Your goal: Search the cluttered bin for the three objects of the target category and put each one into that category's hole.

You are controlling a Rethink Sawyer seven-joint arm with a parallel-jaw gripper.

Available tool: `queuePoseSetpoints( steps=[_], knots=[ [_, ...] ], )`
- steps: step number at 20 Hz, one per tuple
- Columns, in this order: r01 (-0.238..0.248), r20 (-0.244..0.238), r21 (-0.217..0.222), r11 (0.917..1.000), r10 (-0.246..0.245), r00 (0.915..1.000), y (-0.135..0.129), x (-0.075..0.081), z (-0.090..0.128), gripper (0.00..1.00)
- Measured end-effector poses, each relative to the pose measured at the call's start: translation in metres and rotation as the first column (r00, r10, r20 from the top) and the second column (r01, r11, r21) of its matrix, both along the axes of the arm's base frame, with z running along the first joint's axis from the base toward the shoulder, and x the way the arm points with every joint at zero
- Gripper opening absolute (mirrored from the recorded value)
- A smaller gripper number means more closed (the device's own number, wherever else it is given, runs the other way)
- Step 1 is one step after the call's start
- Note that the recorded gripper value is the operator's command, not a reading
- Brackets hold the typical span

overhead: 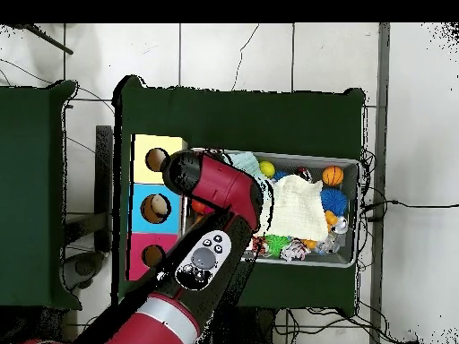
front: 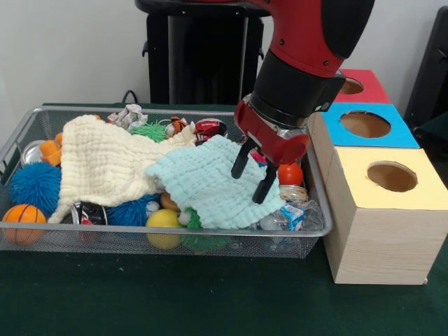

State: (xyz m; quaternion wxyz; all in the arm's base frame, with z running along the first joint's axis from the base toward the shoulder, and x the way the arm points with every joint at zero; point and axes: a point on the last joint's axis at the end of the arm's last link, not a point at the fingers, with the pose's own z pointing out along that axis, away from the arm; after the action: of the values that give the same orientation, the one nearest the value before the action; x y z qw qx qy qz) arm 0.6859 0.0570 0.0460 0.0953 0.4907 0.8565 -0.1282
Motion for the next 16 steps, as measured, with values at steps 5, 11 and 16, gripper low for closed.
queuePoseSetpoints(
  steps=[5, 11, 16],
  knots=[
    [0.023, 0.007, 0.008, 0.9997, -0.023, 0.9997, 0.015, 0.002, 0.001, 1.0],
    [0.043, 0.024, 0.013, 0.999, -0.043, 0.9988, 0.028, 0.006, 0.001, 1.0],
    [0.062, 0.031, 0.015, 0.9979, -0.063, 0.9975, 0.034, 0.006, -0.003, 1.0]
  ],
)
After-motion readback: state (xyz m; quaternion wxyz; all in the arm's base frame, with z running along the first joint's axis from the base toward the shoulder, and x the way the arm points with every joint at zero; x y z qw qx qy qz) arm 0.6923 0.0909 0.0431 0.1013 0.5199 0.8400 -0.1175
